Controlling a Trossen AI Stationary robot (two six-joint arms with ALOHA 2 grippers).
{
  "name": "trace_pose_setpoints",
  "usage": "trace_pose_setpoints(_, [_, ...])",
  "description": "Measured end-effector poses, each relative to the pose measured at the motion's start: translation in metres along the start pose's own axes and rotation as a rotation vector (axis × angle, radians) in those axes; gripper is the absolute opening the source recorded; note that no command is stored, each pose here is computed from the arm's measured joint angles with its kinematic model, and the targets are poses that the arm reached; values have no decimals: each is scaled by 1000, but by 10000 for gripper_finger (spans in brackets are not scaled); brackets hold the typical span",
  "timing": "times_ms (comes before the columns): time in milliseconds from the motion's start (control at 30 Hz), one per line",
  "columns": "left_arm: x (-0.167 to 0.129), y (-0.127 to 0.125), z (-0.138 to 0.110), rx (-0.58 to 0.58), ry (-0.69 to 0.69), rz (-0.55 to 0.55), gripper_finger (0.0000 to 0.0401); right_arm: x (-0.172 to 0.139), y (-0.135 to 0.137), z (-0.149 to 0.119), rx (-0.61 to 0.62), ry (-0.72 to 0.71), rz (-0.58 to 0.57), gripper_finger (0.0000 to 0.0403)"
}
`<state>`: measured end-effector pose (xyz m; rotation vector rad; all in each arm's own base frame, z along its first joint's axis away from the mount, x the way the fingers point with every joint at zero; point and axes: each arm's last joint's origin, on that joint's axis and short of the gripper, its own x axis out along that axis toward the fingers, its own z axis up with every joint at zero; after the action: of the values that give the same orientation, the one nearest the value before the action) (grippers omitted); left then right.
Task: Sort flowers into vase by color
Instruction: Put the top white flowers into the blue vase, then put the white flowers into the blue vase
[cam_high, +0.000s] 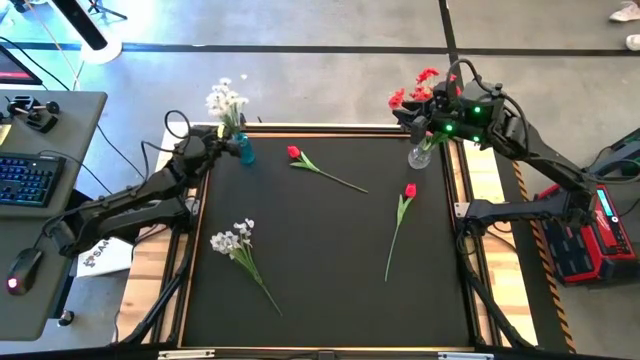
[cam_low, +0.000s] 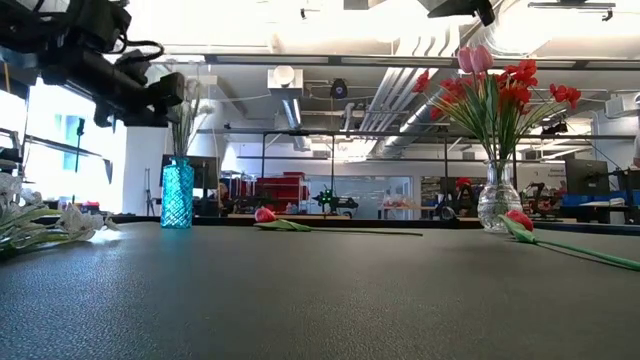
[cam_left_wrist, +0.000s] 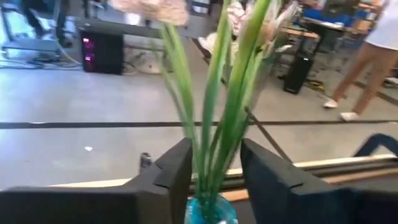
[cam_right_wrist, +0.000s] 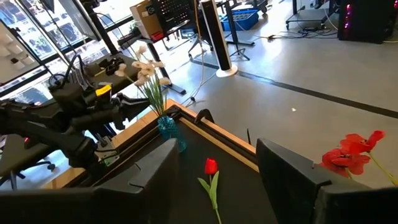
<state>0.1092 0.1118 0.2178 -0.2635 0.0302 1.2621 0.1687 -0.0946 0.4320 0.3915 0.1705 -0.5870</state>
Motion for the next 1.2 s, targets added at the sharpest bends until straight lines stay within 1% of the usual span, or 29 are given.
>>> trace_pose_setpoints(133, [0, -3, 6, -6, 2, -42, 155, 0, 0, 0, 0, 4, 11, 204])
trace_pose_setpoints(267, [-2, -6, 21, 6, 24, -40, 167, 0, 1, 0, 0, 12, 33, 204])
trace_pose_setpoints(333, [-4, -7, 29, 11, 66, -29, 169, 0, 1, -1, 0, 16, 43, 204])
trace_pose_setpoints(433, [-9, -9, 38, 3, 154, -46, 170, 0, 1, -2, 27, 35, 39, 204])
trace_pose_setpoints(533, [-15, -11, 47, -5, 264, -122, 170, 0, 0, -5, 91, 68, 25, 204])
trace_pose_setpoints(600, [-20, -13, 56, -27, 303, -143, 168, 0, -1, -7, 134, 83, 18, 204])
trace_pose_setpoints(767, [-36, -16, 77, -59, 414, -130, 158, 0, 0, -8, 189, 99, 33, 204])
trace_pose_setpoints(833, [-43, -17, 84, -113, 467, -131, 153, -1, 0, -8, 209, 107, 48, 204])
trace_pose_setpoints(933, [-48, -23, 82, -188, 582, -157, 146, -1, 0, -9, 241, 123, 60, 204])
trace_pose_setpoints(1033, [-49, -33, 75, -224, 669, -200, 136, -1, 0, -9, 246, 131, 57, 204])
trace_pose_setpoints(1133, [-50, -43, 68, -250, 728, -206, 124, -1, 0, -9, 226, 132, 62, 204])
trace_pose_setpoints(1200, [-51, -51, 63, -260, 769, -217, 115, -3, 1, -8, 179, 123, 92, 204])
